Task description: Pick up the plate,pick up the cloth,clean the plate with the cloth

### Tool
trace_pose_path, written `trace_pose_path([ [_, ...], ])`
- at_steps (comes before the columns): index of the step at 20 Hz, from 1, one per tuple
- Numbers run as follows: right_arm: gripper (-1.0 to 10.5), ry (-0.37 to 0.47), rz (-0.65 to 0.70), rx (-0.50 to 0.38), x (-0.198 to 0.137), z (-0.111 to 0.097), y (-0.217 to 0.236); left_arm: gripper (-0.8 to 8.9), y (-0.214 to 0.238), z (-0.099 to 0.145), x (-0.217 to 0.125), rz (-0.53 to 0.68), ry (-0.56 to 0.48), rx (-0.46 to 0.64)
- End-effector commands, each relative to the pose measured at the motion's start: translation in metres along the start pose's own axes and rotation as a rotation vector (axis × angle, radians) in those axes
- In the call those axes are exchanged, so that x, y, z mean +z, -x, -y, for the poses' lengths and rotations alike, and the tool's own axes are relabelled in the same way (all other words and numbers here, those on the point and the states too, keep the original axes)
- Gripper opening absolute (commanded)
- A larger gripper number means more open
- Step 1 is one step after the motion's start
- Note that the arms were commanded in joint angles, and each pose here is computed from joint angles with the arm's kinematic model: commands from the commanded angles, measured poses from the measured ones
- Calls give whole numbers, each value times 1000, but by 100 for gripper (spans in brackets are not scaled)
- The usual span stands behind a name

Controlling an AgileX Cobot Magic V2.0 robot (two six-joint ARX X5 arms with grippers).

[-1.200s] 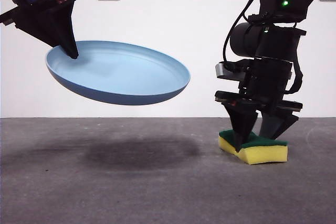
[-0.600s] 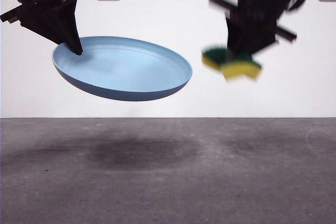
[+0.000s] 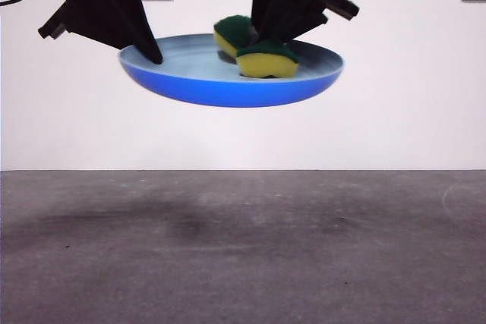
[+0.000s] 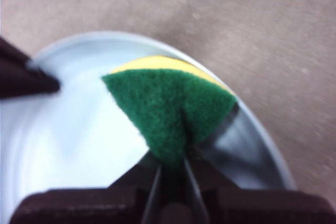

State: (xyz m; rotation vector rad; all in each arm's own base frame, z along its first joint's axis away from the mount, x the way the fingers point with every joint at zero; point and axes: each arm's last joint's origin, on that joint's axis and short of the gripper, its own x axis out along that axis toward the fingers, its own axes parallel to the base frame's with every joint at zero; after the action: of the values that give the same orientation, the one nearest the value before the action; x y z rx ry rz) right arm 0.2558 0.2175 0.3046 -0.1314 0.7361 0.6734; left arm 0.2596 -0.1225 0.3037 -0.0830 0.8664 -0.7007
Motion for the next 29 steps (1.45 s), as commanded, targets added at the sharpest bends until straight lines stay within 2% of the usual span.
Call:
trace_pose_path([
  [1,-12,-18,-17,64,-2,-6,-13,-8,-4,5,1,13,-9,-76],
  [5,-12,9,-85,181,-11,-28,-18,-8,-2,2,8,84,27,-39],
  [8,-12,51,-193,195,-24,-44,-17,-8,1,-5,15,162,59,0],
  [9,-12,64,-242,167,-29,-45,-16,-8,2,-6,16,170,65,9],
  [11,-12,93,-317,6,-38,-41,-14,-8,3,-10,14,158,78,20],
  [13,-12,148,-347,-227,-43,-33,-11,-8,3,-13,9,110,86,30],
  [15,-12,172,-297,-463,-38,-20,-7,-8,3,-13,2,40,72,39],
  [17,-12,148,-228,-546,-31,-11,-8,-8,2,-13,-2,-6,66,27],
  [19,-12,106,-159,-535,-23,-4,-10,-8,2,-11,-6,-43,65,-23],
  [22,-12,42,-52,-408,-11,2,-14,-8,2,-9,-7,-61,59,-96],
  [26,-12,7,36,-140,1,-2,-16,-8,2,-8,-4,-33,45,-112],
  [29,-12,-13,19,65,0,-10,-16,-8,2,-8,3,32,47,-116],
])
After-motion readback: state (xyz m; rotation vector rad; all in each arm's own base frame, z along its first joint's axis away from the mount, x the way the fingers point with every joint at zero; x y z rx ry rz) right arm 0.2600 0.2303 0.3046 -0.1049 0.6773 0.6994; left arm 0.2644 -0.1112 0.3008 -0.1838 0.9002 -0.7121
